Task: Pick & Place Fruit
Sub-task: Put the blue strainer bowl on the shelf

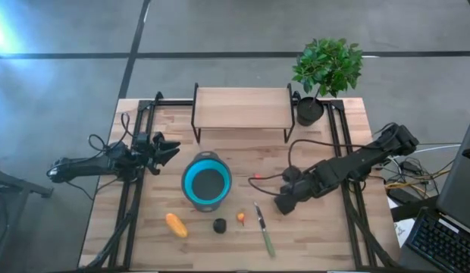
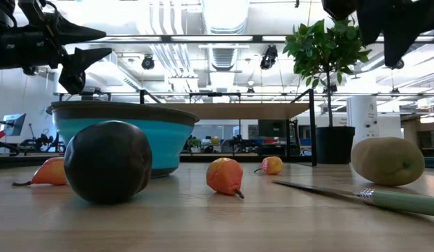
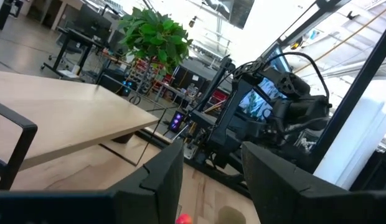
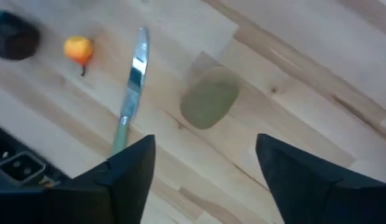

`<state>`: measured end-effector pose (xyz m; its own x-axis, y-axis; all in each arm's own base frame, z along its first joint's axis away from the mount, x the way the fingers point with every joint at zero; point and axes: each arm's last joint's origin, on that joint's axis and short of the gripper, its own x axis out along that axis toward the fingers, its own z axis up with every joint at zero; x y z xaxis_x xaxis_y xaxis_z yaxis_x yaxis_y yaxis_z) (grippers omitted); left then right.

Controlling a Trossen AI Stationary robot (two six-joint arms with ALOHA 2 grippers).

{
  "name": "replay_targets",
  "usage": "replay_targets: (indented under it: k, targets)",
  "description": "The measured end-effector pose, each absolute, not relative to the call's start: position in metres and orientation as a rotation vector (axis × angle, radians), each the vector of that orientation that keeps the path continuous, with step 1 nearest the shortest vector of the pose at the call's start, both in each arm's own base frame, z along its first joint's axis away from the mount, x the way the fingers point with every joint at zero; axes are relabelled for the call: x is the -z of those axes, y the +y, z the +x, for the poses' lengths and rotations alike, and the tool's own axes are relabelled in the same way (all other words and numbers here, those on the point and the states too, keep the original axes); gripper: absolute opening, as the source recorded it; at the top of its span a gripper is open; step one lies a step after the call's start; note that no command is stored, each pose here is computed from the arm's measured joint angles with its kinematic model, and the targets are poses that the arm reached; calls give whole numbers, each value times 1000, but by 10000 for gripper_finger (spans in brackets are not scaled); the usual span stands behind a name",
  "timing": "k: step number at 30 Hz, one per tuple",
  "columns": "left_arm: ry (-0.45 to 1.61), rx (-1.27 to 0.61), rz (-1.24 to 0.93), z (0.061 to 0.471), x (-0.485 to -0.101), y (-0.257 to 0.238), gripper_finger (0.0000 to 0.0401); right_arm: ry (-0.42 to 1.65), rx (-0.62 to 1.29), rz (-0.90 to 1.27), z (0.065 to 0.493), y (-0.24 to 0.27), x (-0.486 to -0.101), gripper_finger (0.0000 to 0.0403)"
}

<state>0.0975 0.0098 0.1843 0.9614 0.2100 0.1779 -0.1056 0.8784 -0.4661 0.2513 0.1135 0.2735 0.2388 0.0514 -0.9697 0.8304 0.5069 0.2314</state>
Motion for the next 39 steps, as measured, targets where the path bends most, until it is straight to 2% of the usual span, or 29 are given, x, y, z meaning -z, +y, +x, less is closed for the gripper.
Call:
replay_targets:
  k: [8, 16, 23, 30, 39]
  targets:
    - [-228, -166, -471, 97, -184, 10, 168, 1197, 730, 1014, 250, 115, -249, 326]
    - [-229, -166, -472, 97, -184, 10, 168, 1127, 648, 1116, 256, 120, -227, 343]
    - [-230, -164, -482, 97, -184, 10, 168, 1112, 625, 1108, 255, 120, -218, 323]
    - [-240, -147, -611, 97, -186, 10, 168, 1049, 543, 1066, 265, 115, -221, 296]
    - [-130, -134, -602, 97, -213, 8, 168, 1007, 444, 958, 274, 111, -236, 264]
